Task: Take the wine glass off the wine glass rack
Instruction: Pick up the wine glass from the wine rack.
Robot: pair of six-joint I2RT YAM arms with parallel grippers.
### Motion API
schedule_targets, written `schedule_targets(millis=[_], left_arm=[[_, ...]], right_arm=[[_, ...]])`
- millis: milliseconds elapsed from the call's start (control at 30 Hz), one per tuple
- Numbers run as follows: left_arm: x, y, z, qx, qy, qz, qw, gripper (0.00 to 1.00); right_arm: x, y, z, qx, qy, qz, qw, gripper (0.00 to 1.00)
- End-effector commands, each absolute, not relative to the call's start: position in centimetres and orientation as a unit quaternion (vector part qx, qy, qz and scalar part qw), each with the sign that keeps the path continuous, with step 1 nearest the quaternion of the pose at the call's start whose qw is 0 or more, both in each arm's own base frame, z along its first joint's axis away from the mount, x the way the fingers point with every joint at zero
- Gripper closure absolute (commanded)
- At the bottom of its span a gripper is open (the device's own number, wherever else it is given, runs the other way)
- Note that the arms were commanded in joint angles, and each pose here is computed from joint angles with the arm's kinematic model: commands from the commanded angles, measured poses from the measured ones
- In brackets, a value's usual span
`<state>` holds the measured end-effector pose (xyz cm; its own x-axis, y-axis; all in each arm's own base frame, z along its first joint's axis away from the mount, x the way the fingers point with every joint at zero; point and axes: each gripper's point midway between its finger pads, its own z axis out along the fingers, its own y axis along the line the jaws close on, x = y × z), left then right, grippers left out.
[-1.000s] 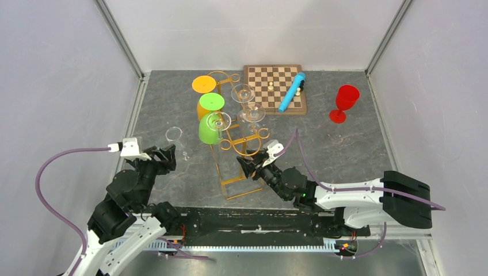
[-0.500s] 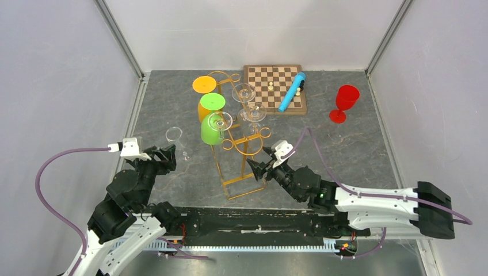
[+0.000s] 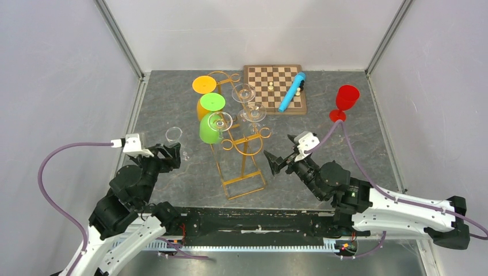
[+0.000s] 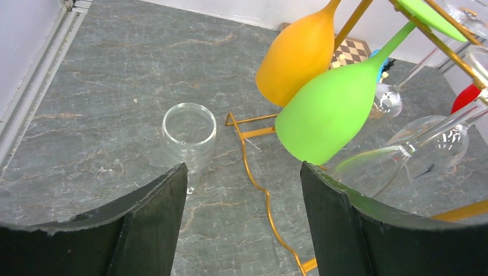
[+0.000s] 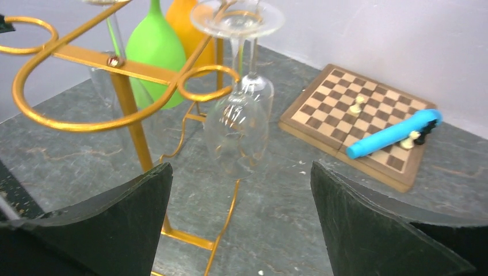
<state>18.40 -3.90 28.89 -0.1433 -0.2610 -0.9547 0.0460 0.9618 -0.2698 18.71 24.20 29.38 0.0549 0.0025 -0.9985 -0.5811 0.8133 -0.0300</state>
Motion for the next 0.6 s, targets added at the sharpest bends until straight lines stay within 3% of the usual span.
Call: schedule_targets(millis=[0,300,567], left_arm=[[18.5,-4.7,31.3,-0.091,0.731,-0.158,0.658,0.21],[19.2,-6.6,31.4,-0.077,0.740,-0.181,0.643,0.20],[19.8,-8.3,30.4,-0.050,0.759,-0.188,0.621,0.20]], right_arm=[[19.7,21.9,32.5,-0.195,0.666,0.162,0.702,0.07],[22.9,20.8,37.8,-0.163,0.687,0.151,0.692,0.09],[28.2,22.7,39.2,-0.155,0.709,0.231,0.648,0.15]])
